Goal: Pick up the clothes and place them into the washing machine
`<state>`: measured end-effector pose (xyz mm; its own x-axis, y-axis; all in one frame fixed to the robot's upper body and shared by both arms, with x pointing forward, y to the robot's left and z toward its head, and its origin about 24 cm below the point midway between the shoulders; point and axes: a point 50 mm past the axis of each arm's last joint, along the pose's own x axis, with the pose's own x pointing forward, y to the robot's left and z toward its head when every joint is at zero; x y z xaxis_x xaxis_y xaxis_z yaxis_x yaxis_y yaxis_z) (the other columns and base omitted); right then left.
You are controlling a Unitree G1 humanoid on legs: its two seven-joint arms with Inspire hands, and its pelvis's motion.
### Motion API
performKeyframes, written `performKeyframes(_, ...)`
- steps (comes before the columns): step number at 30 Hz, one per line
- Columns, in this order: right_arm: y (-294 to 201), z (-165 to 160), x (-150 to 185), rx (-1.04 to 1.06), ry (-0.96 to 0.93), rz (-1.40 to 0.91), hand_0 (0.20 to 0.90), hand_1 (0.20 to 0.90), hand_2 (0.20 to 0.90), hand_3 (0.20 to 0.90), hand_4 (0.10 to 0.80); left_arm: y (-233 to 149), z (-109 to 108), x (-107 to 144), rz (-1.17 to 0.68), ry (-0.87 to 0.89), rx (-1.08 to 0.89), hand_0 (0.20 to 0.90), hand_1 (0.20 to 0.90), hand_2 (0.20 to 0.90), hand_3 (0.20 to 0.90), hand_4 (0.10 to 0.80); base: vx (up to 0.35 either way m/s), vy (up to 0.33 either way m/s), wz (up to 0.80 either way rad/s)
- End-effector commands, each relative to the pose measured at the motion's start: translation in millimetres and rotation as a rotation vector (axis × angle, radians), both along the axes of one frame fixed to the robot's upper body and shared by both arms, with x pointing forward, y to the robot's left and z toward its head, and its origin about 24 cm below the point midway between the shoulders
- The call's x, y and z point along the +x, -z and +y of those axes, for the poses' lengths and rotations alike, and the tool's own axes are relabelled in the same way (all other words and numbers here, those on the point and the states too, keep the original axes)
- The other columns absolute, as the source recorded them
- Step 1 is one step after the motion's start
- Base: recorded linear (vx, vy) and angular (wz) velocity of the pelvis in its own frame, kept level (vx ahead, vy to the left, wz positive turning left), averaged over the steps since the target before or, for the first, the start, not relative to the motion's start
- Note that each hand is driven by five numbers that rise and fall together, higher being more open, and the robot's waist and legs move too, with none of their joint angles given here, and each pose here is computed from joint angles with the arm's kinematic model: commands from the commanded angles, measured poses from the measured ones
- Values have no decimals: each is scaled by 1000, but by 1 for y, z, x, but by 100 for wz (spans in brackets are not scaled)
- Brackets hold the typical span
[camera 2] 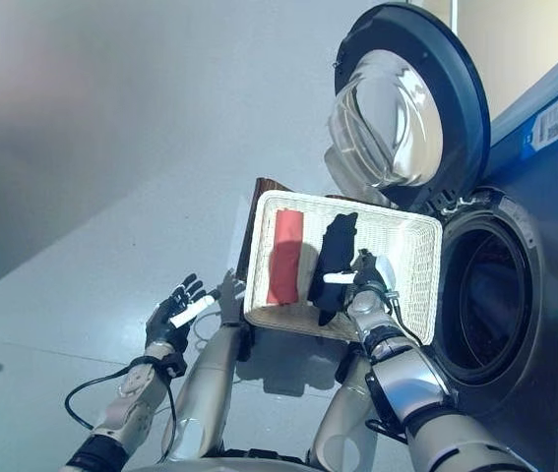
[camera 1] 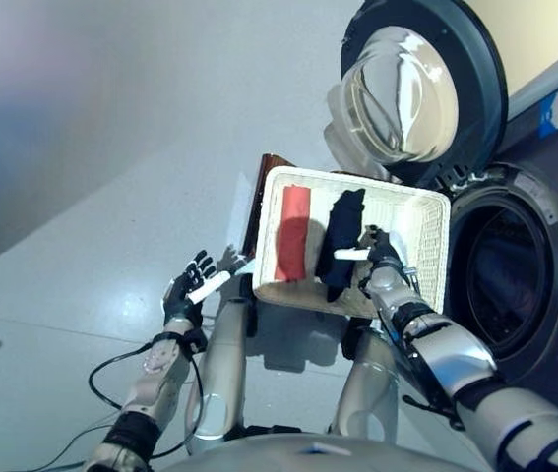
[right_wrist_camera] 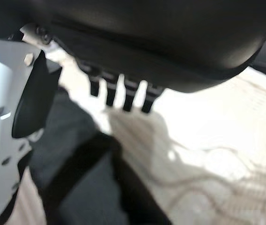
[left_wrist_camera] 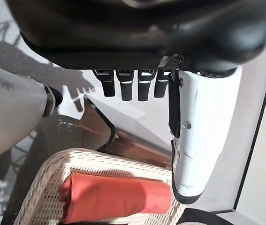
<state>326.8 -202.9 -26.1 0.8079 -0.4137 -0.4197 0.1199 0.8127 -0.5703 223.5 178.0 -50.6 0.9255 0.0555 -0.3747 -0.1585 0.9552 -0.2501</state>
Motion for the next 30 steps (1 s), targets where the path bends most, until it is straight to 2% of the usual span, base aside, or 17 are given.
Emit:
performKeyframes(1,-6,2,5,-43,-11,2,900,900,900,900,800,-26,7,3,-140,46,52,900,900,900,900,800,11,-23,18)
performKeyframes(13,12,-2,-9,-34,-9,115,900,900,900,900,800,-27,11,3,-134,52,63,900,900,900,900,800,18,-25,27)
performKeyframes(14,13,-4,-11,-44,-12,134,851,851,851,851,765,-27,13,3,-133,52,64,900,900,900,900,800,-10,1,27)
performKeyframes(15,16,-6,-14,-56,-15,162,744,744,744,744,688,-27,13,3,-134,54,63,900,900,900,900,800,-3,4,10)
performKeyframes(16,19,-8,-17,-65,-18,188,200,200,200,200,300,-28,13,2,-137,59,62,900,900,900,900,800,0,0,0)
performKeyframes(23,30,-31,-35,-133,-4,314,200,200,200,200,300,-32,11,2,-145,95,58,900,900,900,900,800,-11,15,7)
performKeyframes(30,34,-38,-43,-133,35,330,200,200,200,200,300,-31,11,0,-139,102,63,900,900,900,900,800,-3,17,4)
